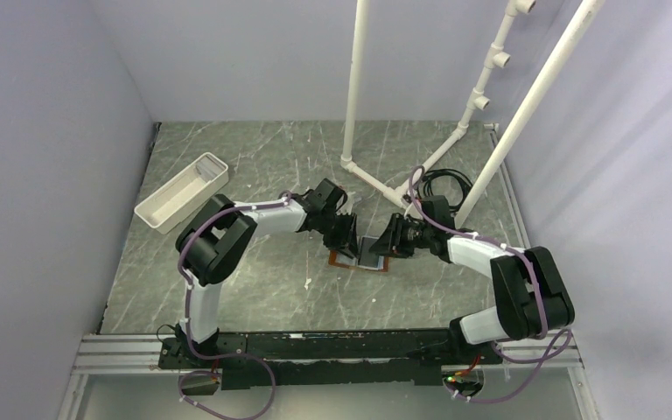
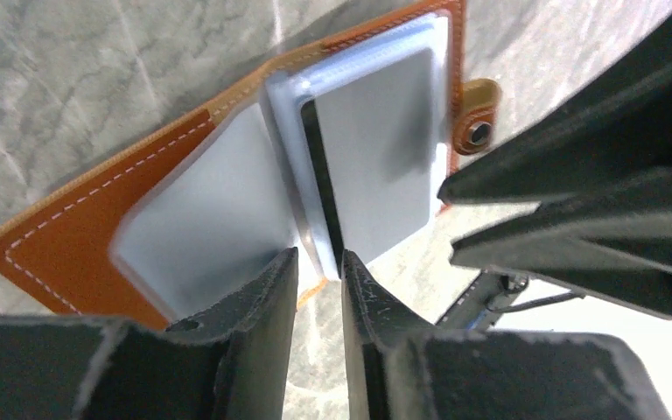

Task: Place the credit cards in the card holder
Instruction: Insert the credit card into the card holder.

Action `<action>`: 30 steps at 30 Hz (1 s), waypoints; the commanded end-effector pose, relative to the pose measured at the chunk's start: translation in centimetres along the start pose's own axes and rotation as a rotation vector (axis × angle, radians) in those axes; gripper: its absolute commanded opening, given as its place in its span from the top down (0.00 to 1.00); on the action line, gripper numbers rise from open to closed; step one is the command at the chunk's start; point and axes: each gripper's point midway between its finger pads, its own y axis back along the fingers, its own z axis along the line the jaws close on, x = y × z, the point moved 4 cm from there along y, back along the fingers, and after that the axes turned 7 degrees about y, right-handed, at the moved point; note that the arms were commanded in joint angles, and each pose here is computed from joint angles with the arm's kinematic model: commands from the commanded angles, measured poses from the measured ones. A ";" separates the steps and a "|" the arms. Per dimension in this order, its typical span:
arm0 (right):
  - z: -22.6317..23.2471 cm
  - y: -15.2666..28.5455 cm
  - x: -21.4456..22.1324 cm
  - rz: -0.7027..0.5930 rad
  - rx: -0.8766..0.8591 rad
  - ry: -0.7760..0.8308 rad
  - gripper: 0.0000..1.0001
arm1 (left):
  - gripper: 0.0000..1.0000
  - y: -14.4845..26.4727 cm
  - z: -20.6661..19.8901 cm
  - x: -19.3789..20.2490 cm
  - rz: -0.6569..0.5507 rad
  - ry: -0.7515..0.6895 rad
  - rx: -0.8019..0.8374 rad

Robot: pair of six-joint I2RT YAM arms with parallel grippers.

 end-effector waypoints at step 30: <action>-2.4 0.6 0.0 0.012 0.096 0.027 0.62 | 1.00 -1.5 0.4 -1.1 -0.003 0.042 0.101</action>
